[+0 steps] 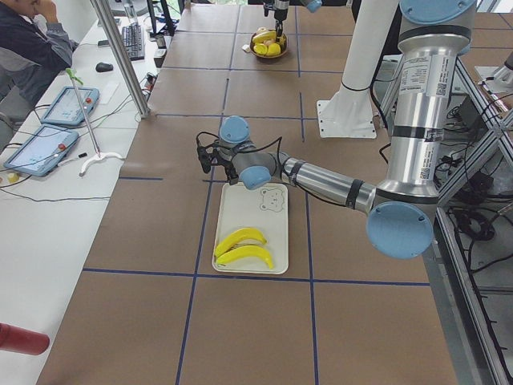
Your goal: Transfer all bananas from basket to plate
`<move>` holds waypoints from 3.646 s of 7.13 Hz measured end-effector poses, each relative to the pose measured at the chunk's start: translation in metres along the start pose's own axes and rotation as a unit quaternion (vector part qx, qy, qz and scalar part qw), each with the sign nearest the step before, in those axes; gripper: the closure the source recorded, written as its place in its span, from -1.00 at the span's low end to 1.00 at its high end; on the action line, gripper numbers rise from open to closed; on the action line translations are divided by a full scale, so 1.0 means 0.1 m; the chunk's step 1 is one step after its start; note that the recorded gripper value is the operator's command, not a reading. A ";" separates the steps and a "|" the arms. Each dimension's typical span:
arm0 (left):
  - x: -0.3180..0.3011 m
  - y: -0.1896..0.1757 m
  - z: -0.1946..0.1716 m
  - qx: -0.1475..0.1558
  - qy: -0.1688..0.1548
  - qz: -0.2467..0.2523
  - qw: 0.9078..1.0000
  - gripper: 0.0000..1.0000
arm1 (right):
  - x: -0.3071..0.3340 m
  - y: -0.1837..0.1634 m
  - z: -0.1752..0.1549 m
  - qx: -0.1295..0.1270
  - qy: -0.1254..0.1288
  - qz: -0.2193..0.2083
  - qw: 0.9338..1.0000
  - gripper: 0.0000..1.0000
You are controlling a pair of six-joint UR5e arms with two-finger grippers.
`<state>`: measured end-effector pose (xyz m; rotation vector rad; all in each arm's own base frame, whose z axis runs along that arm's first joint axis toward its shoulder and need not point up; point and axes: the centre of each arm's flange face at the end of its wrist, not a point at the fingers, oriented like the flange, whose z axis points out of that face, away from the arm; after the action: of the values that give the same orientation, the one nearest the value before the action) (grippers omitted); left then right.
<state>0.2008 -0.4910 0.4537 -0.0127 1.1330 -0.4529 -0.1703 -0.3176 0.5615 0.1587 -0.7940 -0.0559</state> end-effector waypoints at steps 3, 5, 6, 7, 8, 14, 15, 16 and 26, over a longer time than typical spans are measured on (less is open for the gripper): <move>0.01 0.01 0.00 -0.001 0.001 0.002 1.000 -1.00 | 0.02 -0.12 -0.41 0.022 -0.031 0.019 0.999 0.80; 0.20 0.10 0.06 -0.009 0.011 0.017 1.000 -1.00 | -0.04 -0.29 -0.75 0.043 -0.071 0.028 0.996 0.79; 0.39 0.14 0.09 -0.013 0.022 0.029 0.999 -1.00 | -0.15 -0.41 -0.84 0.050 -0.092 0.023 0.994 0.79; 0.63 0.19 0.09 -0.017 0.039 0.046 0.998 -1.00 | -0.28 -0.54 -0.90 0.060 -0.109 0.014 0.992 0.78; 0.89 0.25 0.10 -0.020 0.059 0.066 0.996 -1.00 | -0.44 -0.70 -0.93 0.071 -0.123 0.004 0.990 0.78; 1.99 0.71 0.16 -0.058 0.126 0.109 0.984 -1.00 | -2.49 -1.37 -0.83 0.081 -0.243 0.043 0.966 0.78; 2.13 0.75 0.15 -0.061 0.134 0.101 0.984 -1.00 | -2.84 -1.36 -0.83 0.086 -0.260 0.049 0.960 0.78; 2.28 0.78 0.15 -0.065 0.142 0.088 0.984 -1.00 | -3.21 -1.30 -0.80 0.095 -0.275 0.054 0.955 0.78; 3.48 1.60 0.52 -0.063 0.193 0.005 0.979 -0.99 | -4.88 -0.89 -0.65 0.151 -0.336 0.081 0.926 0.77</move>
<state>0.4208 -0.4802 0.1355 -0.0315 1.5419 -0.3817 -0.4643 -0.3441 0.1578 0.3768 -1.5008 0.1818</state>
